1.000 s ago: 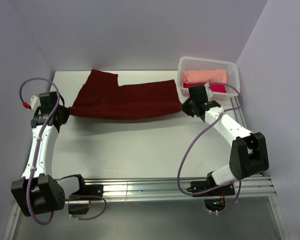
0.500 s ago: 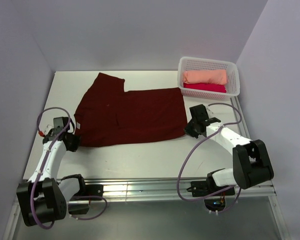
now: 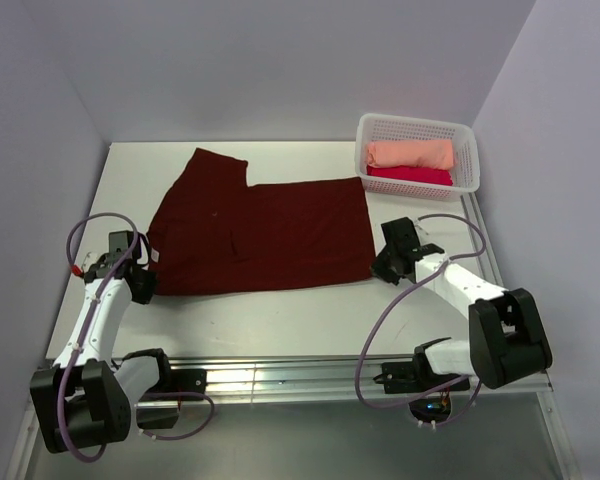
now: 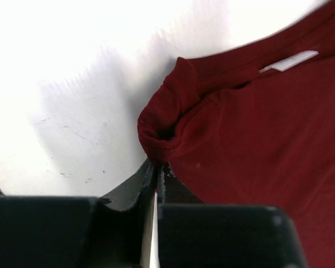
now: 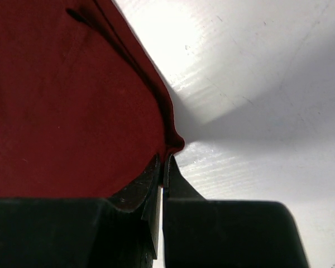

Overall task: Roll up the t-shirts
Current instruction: Fold the tshirt

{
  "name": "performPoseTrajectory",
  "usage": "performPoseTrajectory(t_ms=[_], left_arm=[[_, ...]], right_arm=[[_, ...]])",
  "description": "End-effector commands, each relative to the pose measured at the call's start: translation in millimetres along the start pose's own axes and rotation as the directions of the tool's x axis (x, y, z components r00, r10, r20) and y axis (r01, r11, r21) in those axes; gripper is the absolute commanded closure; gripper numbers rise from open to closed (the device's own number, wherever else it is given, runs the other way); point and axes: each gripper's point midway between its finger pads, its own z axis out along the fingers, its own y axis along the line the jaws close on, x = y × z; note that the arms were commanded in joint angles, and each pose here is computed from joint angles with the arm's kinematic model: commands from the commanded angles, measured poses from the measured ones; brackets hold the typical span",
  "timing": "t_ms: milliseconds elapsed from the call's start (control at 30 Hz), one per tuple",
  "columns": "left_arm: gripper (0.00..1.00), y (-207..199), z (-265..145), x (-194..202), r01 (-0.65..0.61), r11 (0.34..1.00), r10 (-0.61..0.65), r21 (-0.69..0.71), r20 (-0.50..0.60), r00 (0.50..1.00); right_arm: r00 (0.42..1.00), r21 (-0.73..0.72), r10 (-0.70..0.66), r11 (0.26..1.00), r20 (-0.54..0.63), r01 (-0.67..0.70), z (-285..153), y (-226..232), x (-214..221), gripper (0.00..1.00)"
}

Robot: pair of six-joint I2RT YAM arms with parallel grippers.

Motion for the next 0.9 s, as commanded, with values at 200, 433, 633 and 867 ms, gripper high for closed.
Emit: performPoseTrajectory(t_ms=[200,433,633,867], left_arm=[[0.36,8.7,-4.5,-19.4,0.05,0.996,-0.043,-0.079,0.093,0.995],[0.27,-1.1,-35.6,-59.9,0.092,0.996,-0.086,-0.012,0.252,0.964],[0.26,-33.0,-56.8,-84.5,-0.006,1.0,-0.003,0.031,0.285,0.959],[0.28,-65.9,-16.4,-43.2,-0.218,0.964,0.201,0.153,0.123,0.972]], right_arm=[[0.999,-0.042,-0.013,0.999,0.03,0.014,-10.2,-0.6,-0.7,1.0],[0.999,-0.025,-0.014,1.0,0.036,0.015,-11.2,-12.8,4.8,1.0],[1.0,-0.023,-0.004,1.0,0.023,0.005,-13.4,-18.9,11.5,1.0],[0.999,-0.007,0.009,1.0,0.037,-0.009,-19.9,-33.0,16.8,0.91]])
